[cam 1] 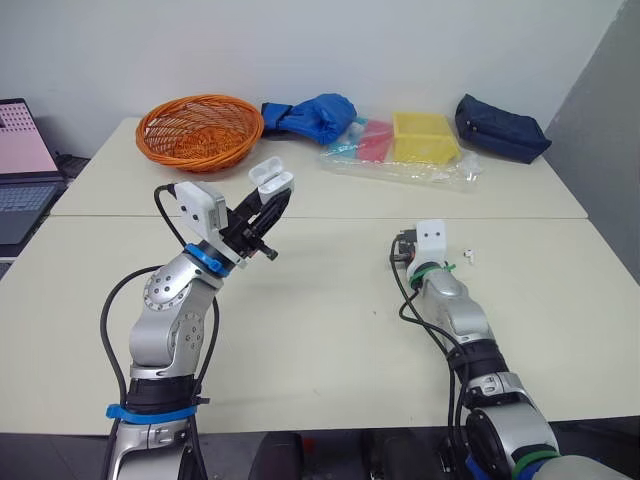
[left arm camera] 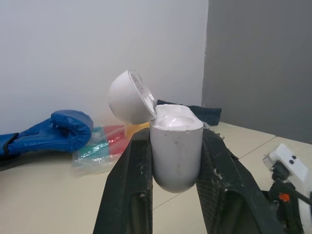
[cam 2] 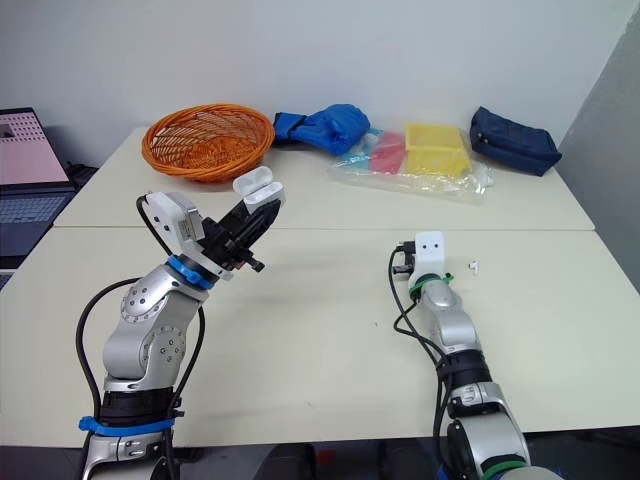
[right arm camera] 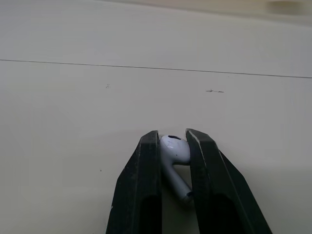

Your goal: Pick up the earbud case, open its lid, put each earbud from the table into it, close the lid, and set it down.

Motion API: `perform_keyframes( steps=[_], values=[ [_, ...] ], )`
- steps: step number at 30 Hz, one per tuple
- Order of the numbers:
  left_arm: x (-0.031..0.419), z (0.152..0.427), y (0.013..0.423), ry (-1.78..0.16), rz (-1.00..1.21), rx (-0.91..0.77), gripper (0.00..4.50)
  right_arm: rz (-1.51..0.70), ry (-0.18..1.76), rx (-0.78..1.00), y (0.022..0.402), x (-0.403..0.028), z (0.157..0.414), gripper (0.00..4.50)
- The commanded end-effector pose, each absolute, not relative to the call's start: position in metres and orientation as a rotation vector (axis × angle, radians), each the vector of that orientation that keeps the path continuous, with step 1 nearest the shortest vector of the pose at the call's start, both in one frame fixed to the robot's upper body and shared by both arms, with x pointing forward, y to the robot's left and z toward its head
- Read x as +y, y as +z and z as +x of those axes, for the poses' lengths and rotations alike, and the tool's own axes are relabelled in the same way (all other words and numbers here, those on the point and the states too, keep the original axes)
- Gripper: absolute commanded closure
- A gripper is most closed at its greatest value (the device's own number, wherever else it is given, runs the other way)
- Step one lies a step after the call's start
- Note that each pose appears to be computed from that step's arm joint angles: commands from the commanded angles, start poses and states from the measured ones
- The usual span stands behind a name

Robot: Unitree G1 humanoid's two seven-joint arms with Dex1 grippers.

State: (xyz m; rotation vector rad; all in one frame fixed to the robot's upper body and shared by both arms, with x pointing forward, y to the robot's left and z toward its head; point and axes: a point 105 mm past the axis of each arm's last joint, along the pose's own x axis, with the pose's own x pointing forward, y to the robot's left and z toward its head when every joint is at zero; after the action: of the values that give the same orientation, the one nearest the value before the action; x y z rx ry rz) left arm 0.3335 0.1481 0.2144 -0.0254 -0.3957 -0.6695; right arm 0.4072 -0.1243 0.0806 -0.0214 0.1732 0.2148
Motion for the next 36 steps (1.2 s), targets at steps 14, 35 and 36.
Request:
perform_keyframes(
  steps=[14, 35, 36],
  values=[
    [0.134, 0.310, 0.197, -0.767, -0.027, -0.383, 3.71, -0.658, 1.015, 0.491, 0.130, -0.239, 0.309, 4.09],
    [0.129, 0.301, 0.197, -0.770, -0.022, -0.378, 3.71, -0.994, 0.941, 0.844, 0.096, -0.323, 0.288, 4.09],
    [0.129, 0.301, 0.197, -0.770, -0.022, -0.377, 3.71, -0.996, 0.937, 0.842, 0.096, -0.323, 0.289, 4.09]
  ],
)
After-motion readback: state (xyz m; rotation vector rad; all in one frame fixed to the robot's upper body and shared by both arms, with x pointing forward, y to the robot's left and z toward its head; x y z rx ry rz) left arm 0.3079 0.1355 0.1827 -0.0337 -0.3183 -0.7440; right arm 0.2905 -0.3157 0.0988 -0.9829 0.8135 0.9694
